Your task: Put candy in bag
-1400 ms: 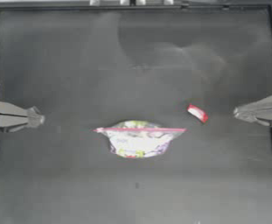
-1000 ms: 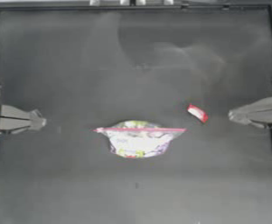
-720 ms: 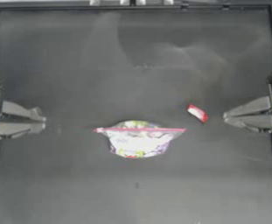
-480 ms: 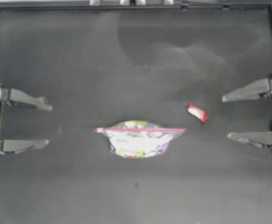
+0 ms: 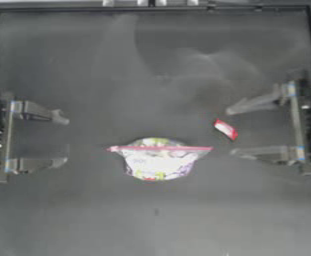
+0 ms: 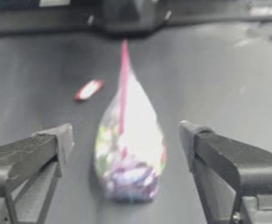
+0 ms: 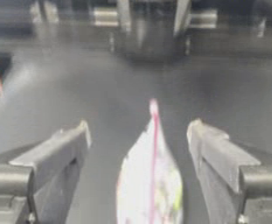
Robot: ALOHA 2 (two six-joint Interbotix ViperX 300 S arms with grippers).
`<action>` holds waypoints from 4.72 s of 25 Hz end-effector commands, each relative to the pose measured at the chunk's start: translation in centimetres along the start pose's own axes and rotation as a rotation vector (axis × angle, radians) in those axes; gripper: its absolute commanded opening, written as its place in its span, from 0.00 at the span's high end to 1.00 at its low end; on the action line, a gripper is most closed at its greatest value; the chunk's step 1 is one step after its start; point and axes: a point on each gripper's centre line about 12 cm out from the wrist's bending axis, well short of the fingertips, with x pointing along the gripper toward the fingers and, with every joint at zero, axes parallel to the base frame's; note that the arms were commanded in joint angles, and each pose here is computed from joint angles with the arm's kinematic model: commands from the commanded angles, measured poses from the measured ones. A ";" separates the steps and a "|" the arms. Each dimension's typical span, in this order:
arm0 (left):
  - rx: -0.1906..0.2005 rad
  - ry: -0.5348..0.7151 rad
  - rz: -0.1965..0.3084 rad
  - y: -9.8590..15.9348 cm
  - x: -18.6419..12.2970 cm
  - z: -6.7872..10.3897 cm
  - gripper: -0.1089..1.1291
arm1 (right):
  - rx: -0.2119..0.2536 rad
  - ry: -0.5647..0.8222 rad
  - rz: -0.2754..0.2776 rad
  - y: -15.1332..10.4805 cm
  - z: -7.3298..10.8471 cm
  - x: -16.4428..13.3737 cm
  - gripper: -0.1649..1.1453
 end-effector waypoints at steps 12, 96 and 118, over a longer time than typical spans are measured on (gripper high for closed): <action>-0.011 0.102 0.039 0.9 1.1 -1.5 0.09 | -0.039 0.291 -0.031 -0.6 4.9 7.7 0.14; -0.031 0.229 0.060 1.4 2.1 -5.1 0.09 | -0.156 0.805 -0.012 1.8 2.7 25.9 0.24; -0.031 0.231 0.060 1.4 2.1 -5.1 0.10 | -0.181 0.840 -0.014 1.8 2.4 26.2 0.38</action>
